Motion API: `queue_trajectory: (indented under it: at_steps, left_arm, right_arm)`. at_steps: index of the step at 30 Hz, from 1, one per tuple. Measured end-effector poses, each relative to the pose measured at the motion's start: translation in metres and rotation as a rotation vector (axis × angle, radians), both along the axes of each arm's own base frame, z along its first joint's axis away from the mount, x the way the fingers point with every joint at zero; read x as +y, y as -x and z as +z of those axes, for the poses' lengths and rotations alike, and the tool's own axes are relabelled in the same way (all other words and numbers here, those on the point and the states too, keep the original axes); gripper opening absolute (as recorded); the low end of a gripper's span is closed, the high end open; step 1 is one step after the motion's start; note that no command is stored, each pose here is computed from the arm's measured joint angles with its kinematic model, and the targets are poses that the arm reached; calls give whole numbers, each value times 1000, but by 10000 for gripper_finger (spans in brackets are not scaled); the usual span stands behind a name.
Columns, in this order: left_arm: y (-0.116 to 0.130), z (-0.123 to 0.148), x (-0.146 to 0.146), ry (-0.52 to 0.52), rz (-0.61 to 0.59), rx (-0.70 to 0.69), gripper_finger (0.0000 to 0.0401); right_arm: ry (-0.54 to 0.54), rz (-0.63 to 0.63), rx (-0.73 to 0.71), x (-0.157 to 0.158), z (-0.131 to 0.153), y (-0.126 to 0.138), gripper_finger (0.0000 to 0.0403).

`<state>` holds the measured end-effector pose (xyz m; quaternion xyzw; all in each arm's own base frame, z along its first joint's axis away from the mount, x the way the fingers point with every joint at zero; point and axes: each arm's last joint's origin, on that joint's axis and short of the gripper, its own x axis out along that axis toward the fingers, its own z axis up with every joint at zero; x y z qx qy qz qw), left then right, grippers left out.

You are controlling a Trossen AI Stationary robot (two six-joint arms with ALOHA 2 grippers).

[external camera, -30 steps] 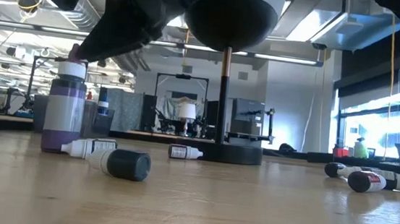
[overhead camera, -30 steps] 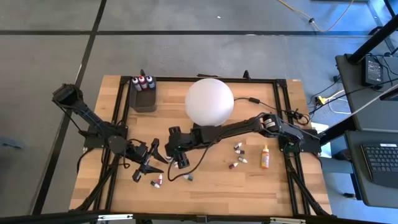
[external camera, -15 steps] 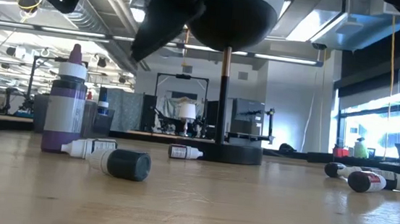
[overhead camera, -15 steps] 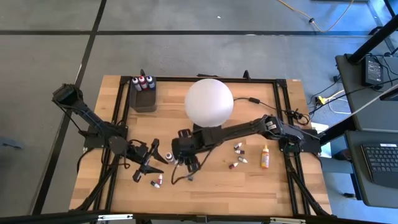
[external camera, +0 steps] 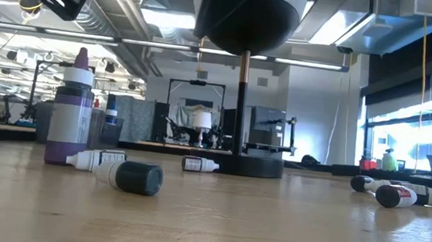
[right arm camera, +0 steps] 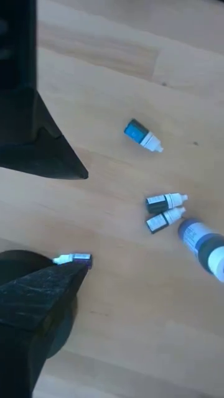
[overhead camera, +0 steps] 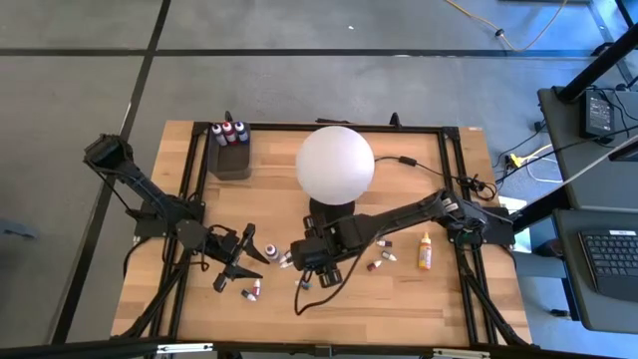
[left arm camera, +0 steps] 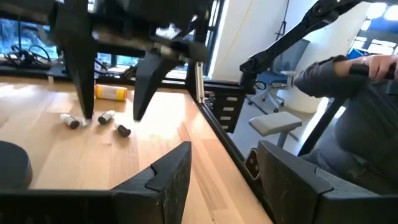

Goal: Pick & Place food coloring
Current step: Put the big violet food coloring bottle into the black container

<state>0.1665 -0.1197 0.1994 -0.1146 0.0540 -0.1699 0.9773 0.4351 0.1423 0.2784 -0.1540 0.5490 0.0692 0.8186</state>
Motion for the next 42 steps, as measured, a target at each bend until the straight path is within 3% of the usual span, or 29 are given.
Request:
queue_trajectory:
  at_steps: [9, 19, 25, 27, 31, 37, 42]
  left_arm:
    - [2, 0, -2, 15, -8, 6, 180]
    - [1, 3, -2, -17, -4, -34, 179]
    - [-1, 2, 1, -139, 13, -72, 179]
    - [-1, 2, 3, -122, 62, -65, 180]
    - [-7, -6, 14, -44, 162, 51, 178]
    - [-21, -7, 27, -120, 173, 210, 180]
    - [-26, -2, 29, -196, 236, 288, 178]
  right_arm:
    - [107, -105, -51, 10, 14, 34, 229]
    - [72, -136, -94, 12, 11, 112, 229]
    - [3, -81, -308, 5, -9, 163, 229]
    - [-21, -86, -381, -3, -15, 178, 229]
    - [-33, -101, -538, -22, -22, 206, 230]
    - [-12, -131, -799, -51, -16, 234, 230]
    - [-7, -172, -882, -72, -16, 249, 230]
